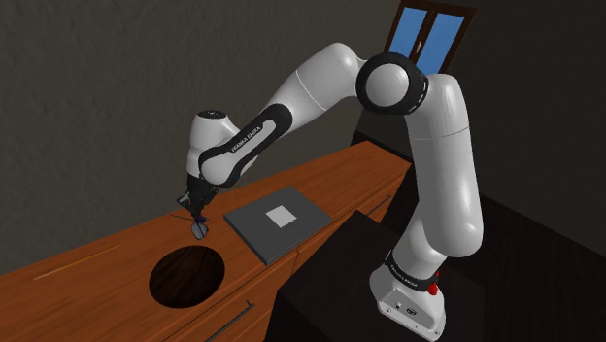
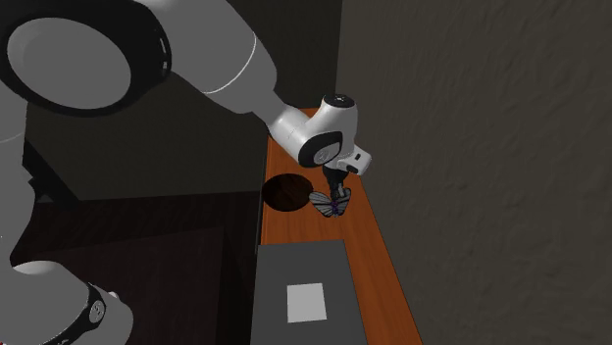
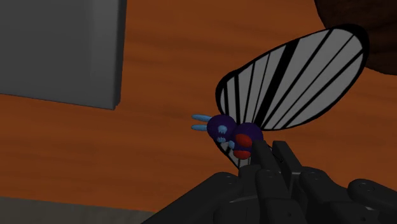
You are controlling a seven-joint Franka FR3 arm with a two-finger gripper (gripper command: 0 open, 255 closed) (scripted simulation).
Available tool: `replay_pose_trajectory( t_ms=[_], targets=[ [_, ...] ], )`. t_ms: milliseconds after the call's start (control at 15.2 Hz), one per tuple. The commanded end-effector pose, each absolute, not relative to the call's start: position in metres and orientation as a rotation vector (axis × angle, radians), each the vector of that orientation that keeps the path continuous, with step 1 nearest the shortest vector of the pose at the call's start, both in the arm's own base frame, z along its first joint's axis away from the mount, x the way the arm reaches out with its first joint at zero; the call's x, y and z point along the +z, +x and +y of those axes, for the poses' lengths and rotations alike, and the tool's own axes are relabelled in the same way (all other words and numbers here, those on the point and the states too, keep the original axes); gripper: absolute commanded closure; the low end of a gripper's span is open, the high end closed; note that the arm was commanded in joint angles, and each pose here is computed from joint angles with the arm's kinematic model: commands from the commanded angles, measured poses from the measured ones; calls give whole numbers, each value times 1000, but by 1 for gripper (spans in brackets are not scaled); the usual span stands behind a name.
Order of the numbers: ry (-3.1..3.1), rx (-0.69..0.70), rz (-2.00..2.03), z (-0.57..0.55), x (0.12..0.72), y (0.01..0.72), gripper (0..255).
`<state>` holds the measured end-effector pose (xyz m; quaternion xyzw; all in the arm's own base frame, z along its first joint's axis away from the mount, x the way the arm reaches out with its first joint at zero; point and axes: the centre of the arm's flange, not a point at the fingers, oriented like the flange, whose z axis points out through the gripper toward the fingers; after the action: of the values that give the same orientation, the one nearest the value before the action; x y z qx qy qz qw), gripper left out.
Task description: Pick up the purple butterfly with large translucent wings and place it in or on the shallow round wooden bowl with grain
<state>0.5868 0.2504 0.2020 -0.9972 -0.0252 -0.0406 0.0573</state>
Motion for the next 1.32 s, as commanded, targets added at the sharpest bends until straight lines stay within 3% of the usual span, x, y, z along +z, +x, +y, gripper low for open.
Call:
replay_pose_trajectory(
  t_ms=[0, 924, 1254],
  targets=[
    [-3024, -122, -77, 250, 213, 586, 255],
    [-3024, -122, -77, 250, 286, 586, 255],
    [-3024, -122, -77, 290, 293, 535, 255]
  ],
)
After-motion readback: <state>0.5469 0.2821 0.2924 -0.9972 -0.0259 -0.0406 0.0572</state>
